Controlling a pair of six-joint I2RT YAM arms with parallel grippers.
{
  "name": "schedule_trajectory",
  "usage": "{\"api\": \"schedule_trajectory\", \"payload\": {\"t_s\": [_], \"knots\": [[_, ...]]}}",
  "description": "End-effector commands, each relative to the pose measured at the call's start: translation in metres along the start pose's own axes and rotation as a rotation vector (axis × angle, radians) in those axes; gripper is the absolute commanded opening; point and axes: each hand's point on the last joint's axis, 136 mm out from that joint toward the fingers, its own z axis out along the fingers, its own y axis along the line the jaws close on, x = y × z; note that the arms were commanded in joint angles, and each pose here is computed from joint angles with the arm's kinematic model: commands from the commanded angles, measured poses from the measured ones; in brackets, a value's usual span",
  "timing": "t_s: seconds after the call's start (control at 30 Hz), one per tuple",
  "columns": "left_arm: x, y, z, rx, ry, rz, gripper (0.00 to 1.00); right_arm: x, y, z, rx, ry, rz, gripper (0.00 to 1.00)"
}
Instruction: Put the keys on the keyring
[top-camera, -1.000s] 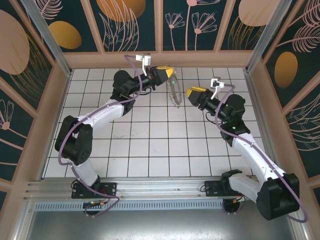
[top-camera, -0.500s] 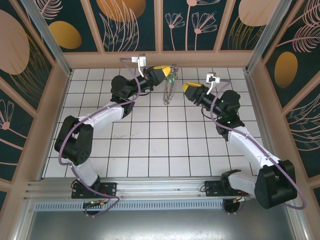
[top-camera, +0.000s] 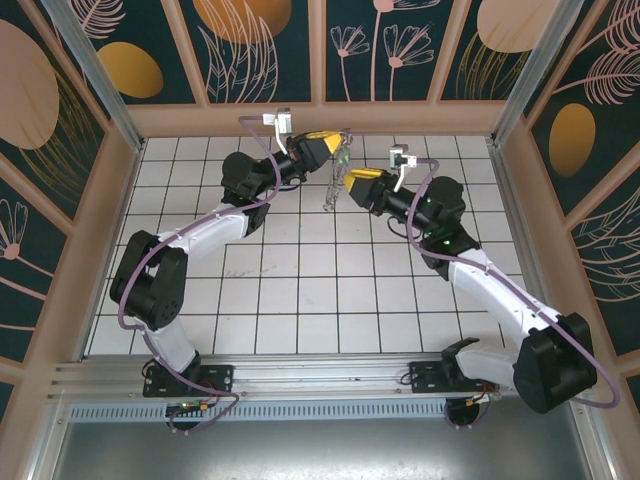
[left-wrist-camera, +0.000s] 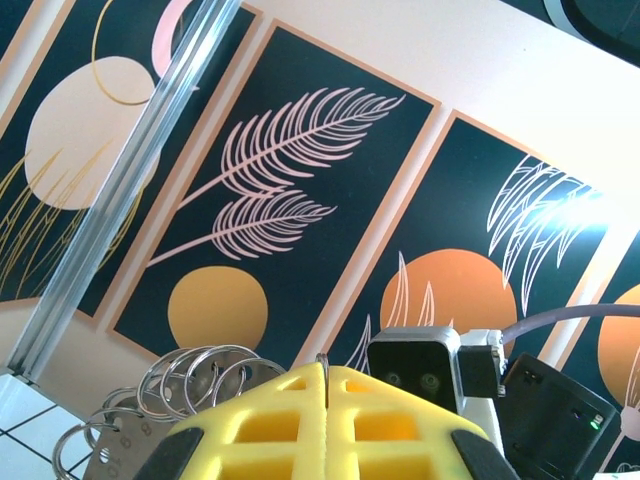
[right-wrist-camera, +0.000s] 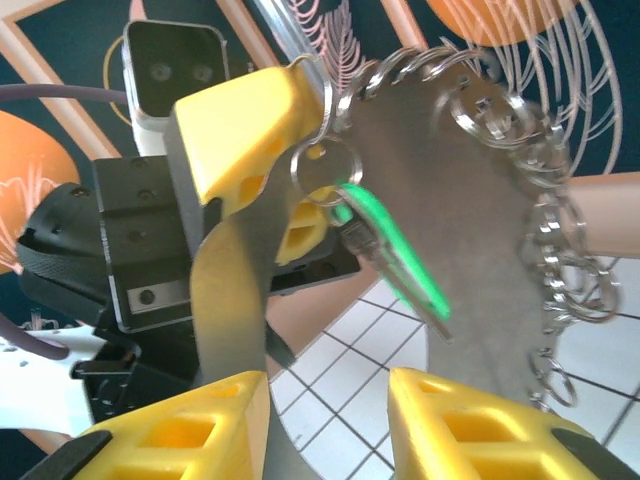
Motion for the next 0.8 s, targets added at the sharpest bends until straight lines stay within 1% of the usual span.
{"api": "schedule_trajectory", "payload": {"t_s": [0.0, 0.13, 0.27, 0.43, 0.77], "knots": [[-0.011, -0.020, 0.004, 0.073, -0.026, 0.041, 0.00, -0.023, 0.003, -0.013, 0.004, -0.039, -0.091, 0.40], [-0.010, -0.022, 0.006, 0.090, -0.013, 0.038, 0.00, -0.028, -0.007, -0.018, 0.007, -0.018, -0.146, 0.43], [-0.010, -0.024, 0.007, 0.100, -0.007, 0.037, 0.00, -0.030, -0.007, -0.015, -0.025, 0.008, -0.192, 0.43], [-0.009, -0.025, 0.009, 0.115, 0.001, 0.029, 0.00, -0.029, -0.001, -0.004, -0.084, 0.036, -0.203, 0.43], [-0.008, -0.028, 0.010, 0.133, 0.012, 0.023, 0.00, -0.023, -0.005, 0.017, -0.117, 0.075, -0.203, 0.43]]}}
